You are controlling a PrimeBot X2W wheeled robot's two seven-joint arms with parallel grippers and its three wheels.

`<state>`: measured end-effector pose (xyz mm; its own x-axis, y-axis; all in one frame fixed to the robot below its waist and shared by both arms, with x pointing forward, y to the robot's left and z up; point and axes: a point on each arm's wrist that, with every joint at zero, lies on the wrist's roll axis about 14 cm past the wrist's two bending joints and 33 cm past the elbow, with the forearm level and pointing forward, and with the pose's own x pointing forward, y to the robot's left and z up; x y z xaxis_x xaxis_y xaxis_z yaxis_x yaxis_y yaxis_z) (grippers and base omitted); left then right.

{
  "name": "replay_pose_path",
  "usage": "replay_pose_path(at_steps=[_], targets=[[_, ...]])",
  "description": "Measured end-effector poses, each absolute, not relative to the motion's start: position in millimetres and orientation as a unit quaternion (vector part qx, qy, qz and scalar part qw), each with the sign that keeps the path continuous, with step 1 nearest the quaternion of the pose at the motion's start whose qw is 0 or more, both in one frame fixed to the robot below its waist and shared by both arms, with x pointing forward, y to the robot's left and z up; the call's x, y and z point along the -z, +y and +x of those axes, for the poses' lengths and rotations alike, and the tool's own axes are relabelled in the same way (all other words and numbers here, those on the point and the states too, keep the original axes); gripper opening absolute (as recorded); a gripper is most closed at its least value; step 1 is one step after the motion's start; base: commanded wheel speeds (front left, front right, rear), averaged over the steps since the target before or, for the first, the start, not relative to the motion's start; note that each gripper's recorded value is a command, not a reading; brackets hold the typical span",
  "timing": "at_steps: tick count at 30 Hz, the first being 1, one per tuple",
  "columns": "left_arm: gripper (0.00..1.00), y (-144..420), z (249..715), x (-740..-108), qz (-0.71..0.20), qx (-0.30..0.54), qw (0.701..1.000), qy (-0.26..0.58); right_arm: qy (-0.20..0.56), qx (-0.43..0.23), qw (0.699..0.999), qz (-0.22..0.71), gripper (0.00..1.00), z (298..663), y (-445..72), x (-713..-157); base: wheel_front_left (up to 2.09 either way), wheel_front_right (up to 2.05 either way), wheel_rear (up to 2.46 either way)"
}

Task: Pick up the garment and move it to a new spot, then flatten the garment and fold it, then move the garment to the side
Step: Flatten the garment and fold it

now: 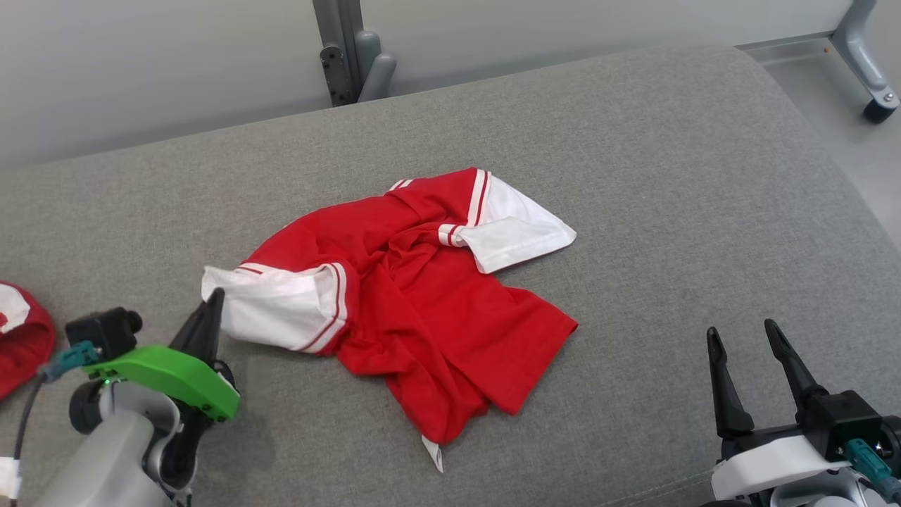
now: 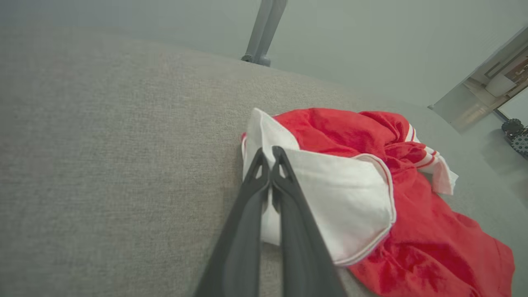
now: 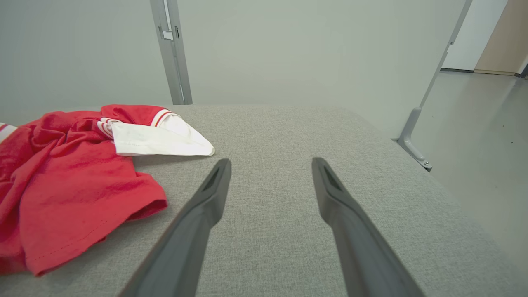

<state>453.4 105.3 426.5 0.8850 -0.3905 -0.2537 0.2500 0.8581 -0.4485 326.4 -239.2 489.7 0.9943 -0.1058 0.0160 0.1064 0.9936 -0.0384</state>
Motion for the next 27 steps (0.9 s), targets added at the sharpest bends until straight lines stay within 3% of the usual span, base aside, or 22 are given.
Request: replay_pose_path(at_steps=[5,12,20,27], targets=[[0.00,125.6,481.8,-480.7,-0.190,0.171,0.963,0.090,-0.011,0.056,0.998,-0.017,1.00,322.3,-239.8,-491.6,0.00,0.00,0.00],[0.00,139.3,508.2,-610.1,-0.161,0.209,0.962,-0.074,-0.020,0.056,0.998,-0.013,1.00,317.5,-238.8,-496.2,0.00,0.00,0.00],[0.00,120.0,493.8,-731.1,-0.161,0.286,0.926,-0.188,-0.027,0.058,0.998,-0.005,1.00,315.6,-237.7,-499.0,0.00,0.00,0.00],[0.00,55.3,471.2,-776.4,-0.178,0.384,0.884,-0.200,-0.026,0.057,0.998,0.002,1.00,316.3,-235.0,-498.1,0.00,0.00,0.00]])
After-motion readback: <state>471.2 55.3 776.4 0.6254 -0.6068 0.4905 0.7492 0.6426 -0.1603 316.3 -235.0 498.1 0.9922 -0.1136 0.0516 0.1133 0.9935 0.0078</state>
